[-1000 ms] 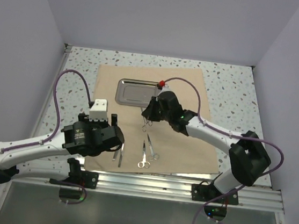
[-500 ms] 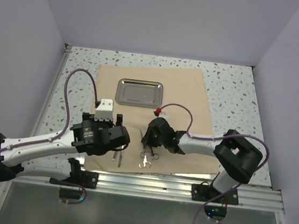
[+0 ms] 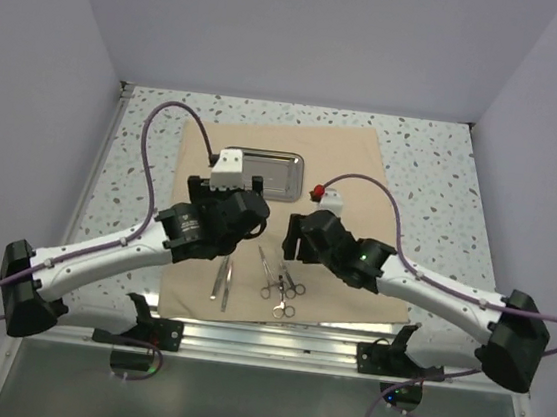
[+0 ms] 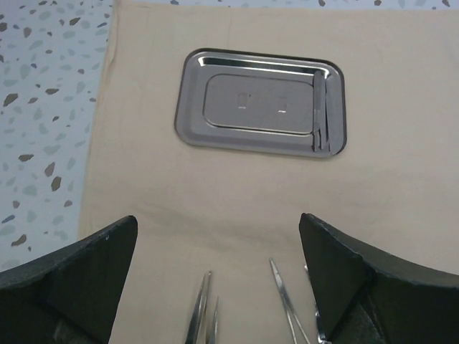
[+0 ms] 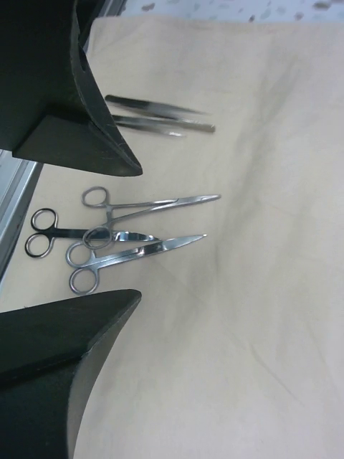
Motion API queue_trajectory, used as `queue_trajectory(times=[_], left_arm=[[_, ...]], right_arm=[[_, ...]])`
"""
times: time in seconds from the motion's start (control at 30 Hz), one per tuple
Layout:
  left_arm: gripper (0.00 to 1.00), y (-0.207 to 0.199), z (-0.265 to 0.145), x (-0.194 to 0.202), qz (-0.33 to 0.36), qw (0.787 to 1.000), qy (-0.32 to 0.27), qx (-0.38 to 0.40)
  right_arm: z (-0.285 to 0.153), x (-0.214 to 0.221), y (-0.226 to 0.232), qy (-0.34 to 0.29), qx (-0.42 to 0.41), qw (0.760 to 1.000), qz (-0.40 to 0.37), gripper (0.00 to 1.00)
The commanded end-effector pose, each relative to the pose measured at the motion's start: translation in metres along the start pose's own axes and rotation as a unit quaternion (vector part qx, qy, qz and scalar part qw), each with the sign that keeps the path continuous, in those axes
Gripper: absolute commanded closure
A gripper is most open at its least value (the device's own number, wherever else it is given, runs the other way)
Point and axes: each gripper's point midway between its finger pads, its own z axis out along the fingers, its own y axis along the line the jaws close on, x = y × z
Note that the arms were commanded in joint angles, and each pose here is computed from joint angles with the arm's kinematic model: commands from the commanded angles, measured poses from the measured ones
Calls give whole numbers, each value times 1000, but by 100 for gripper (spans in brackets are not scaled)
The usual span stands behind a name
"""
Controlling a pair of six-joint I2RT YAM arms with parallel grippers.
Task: Open and lay out the surgical kit
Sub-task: Place the medical item in the surgical kit, then pick up the medical item from the container.
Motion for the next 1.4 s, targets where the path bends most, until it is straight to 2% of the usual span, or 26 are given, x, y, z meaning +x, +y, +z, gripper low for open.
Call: queue_trajectory(times=[0.0, 0.03, 0.07, 0.13, 0.2, 0.23, 0.27, 0.3, 0.33, 0.37, 0.47, 0.73, 1.37], left_arm=[[1, -43, 30, -34, -24, 997, -42, 53], [0, -54, 37, -44, -23, 996, -55, 66], [1, -63, 57, -32, 0, 997, -40, 61], [1, -81, 74, -42, 21, 997, -44, 57], [1, -95, 110, -10, 84, 996, -4, 24], [1, -110, 117, -24, 72, 997, -9, 22], [2, -116, 142, 5, 105, 994, 16, -1], [2, -122, 151, 13, 117, 993, 27, -5], [3, -134, 159, 8, 108, 994, 25, -1], [3, -138, 176, 30, 122, 991, 46, -4], [4, -147, 200, 49, 106, 992, 73, 8], [7, -140, 225, 57, 82, 993, 87, 18], [27, -123, 238, 98, 108, 986, 129, -1]], right_arm=[[-46, -48, -21, -73, 47, 996, -37, 32], [-61, -63, -26, -104, 51, 993, -31, 31], [-69, -70, -31, -119, 58, 990, -38, 30], [-90, -84, -43, -155, 72, 985, -34, 27], [-100, -88, -53, -169, 85, 981, -41, 23], [-105, -91, -58, -180, 92, 979, -41, 23], [-109, -92, -61, -186, 91, 977, -42, 21], [-111, -93, -65, -189, 96, 976, -43, 20], [-113, -92, -67, -191, 99, 976, -44, 20], [-115, -93, -71, -194, 104, 974, -46, 20], [-116, -90, -77, -192, 114, 973, -52, 19], [-115, -88, -86, -194, 132, 970, -66, 16], [-112, -95, -94, -201, 152, 965, -66, 14]])
